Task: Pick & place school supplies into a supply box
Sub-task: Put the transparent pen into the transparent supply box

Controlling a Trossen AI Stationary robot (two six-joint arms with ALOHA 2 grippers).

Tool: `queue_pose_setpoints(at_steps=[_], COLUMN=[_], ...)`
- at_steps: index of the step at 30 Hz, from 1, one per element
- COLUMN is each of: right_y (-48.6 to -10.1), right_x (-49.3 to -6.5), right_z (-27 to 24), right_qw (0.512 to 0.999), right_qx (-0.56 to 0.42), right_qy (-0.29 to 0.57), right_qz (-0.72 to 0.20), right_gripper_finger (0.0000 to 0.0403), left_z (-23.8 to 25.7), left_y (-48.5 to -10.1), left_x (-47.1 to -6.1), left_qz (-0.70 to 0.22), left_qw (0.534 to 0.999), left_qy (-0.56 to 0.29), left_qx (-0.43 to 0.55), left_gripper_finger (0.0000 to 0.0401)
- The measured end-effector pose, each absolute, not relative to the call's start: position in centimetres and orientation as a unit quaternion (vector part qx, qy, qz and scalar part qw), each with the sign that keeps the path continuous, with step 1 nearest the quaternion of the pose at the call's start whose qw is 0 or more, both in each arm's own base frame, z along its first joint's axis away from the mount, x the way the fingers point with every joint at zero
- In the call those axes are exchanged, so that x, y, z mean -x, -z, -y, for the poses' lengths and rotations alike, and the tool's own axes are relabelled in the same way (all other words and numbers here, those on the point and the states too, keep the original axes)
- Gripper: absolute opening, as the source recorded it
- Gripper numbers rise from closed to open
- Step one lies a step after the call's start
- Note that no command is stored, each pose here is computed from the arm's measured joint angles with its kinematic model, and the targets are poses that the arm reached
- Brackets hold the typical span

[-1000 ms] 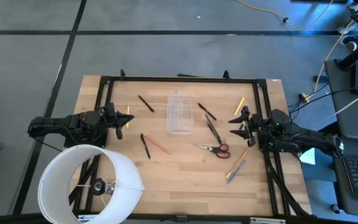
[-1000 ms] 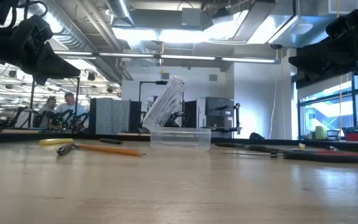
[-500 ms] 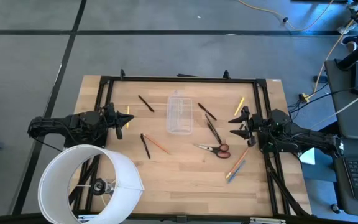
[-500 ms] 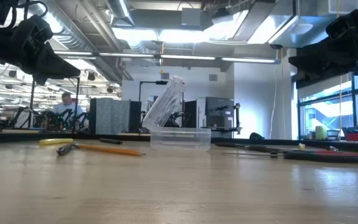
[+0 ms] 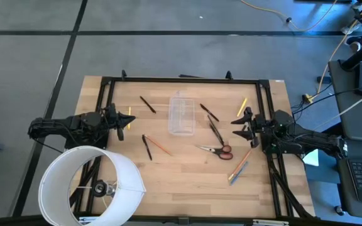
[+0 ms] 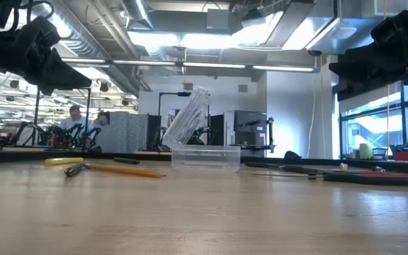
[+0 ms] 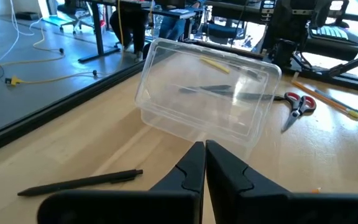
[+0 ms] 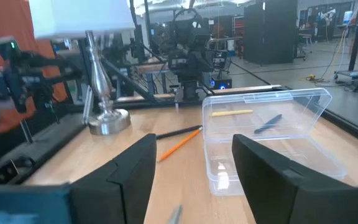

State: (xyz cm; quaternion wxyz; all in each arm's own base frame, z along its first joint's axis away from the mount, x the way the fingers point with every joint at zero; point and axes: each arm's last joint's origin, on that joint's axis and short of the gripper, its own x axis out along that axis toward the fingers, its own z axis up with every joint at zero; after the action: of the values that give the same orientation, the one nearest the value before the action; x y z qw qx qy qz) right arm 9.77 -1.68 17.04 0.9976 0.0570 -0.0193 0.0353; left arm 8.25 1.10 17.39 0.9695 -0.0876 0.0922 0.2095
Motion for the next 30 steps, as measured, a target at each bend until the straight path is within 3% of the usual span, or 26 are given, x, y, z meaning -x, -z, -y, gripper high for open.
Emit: queue_pose_setpoints(at_steps=[8,14,21,25,30], right_y=[-17.0,-17.1,-20.2,-22.4,-24.0], right_x=[-9.8,-9.6,-9.8,-10.2,-11.4], right_z=[1.7,2.3,2.8,3.1,3.4], right_qw=[0.996,0.984,0.947,0.897,0.778], right_qx=[-0.086,-0.154,-0.247,-0.309,-0.418], right_qy=[-0.025,0.080,0.176,0.245,0.344], right_qz=[0.018,-0.031,-0.106,-0.199,-0.319], right_gripper_finger=[0.0216,0.0216,0.0216,0.0216,0.0216], left_z=[-1.1,-1.1,-1.1,-1.1,-1.2], left_y=[-17.4,-17.4,-17.4,-17.4,-17.4], left_x=[-8.3,-8.2,-8.2,-8.2,-8.2], left_qz=[-0.094,-0.093,-0.093,-0.093,-0.091], left_qw=[0.970,0.970,0.970,0.970,0.967], left_qy=[-0.209,-0.211,-0.211,-0.211,-0.225], left_qx=[0.080,0.080,0.080,0.080,0.078], left_gripper_finger=[0.0011,0.0008,0.0013,0.0011,0.0008])
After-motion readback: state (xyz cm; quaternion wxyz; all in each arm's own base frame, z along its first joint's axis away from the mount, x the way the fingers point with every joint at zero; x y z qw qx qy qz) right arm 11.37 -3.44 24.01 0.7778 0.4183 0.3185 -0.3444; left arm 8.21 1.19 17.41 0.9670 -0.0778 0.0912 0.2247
